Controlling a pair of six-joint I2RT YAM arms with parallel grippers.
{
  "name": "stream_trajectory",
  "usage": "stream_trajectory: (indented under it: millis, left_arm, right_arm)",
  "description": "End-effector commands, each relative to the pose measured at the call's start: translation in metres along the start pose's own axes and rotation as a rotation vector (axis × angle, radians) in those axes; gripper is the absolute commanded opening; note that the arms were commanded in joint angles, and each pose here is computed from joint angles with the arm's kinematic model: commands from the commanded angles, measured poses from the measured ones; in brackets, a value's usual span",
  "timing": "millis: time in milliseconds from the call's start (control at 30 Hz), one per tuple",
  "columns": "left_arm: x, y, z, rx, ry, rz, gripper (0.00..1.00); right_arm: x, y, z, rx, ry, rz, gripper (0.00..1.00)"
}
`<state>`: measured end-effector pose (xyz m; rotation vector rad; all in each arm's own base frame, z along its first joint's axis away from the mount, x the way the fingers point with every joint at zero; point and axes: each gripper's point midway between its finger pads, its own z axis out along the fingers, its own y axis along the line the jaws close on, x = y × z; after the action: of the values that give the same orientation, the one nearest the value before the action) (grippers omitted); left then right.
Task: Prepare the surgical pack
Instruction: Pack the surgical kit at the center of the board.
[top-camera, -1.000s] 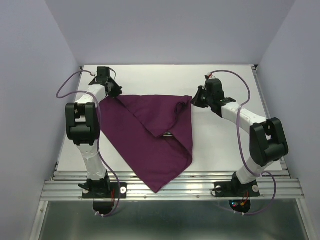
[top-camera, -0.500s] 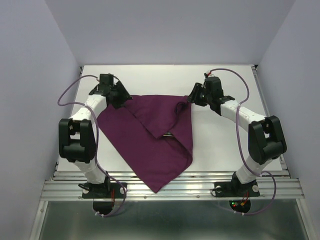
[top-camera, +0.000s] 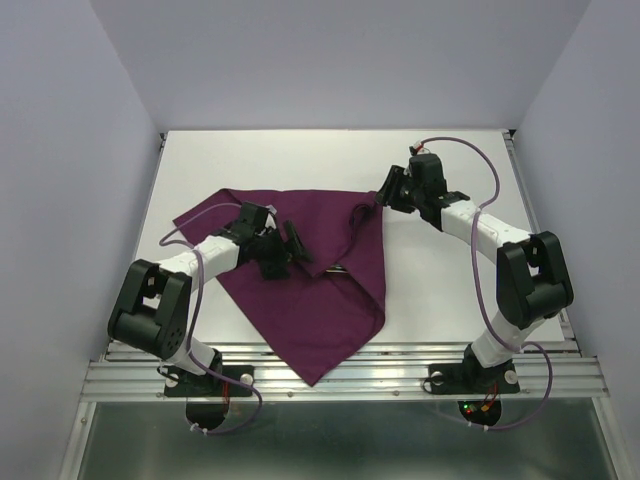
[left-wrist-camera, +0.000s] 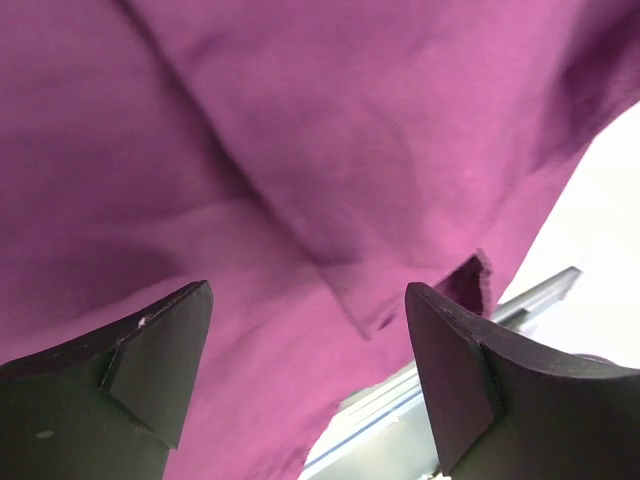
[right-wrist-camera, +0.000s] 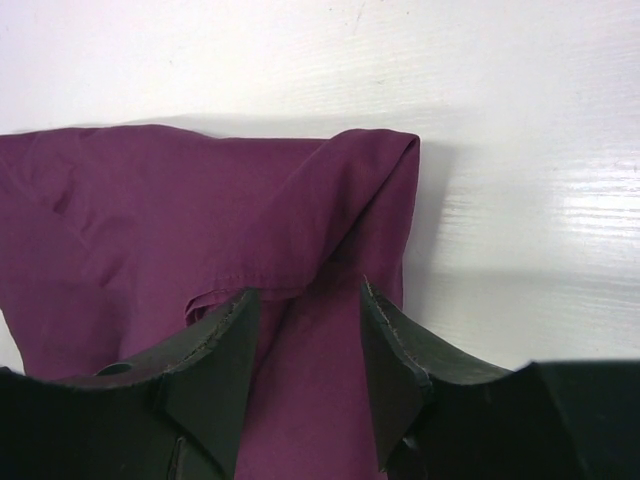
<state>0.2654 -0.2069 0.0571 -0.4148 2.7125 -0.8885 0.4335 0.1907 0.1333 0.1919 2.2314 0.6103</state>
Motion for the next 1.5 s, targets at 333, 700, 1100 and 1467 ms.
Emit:
stream_trajectory:
  millis: [333, 700, 1100, 1467]
  left_arm:
    - [-0.004, -0.038, 0.01, 0.165, -0.025, -0.001, 0.84]
    - [-0.005, -0.041, 0.009, 0.164, -0.019, 0.017, 0.0]
    - [-0.005, -0.045, 0.008, 0.17, -0.018, 0.034, 0.0]
    - [-0.01, -0.053, -0.005, 0.183, -0.052, 0.058, 0.0]
  right_arm:
    - [-0.009, 0.018, 0.012, -0.07, 0.019, -0.003, 0.61]
    - [-0.008, 0.025, 0.029, -0.09, 0.051, 0.073, 0.75]
    - [-0.012, 0.036, 0.037, 0.102, 0.0, -0.11, 0.79]
    - [-0.004, 0.017, 0.035, 0.208, 0.001, -0.135, 0.46]
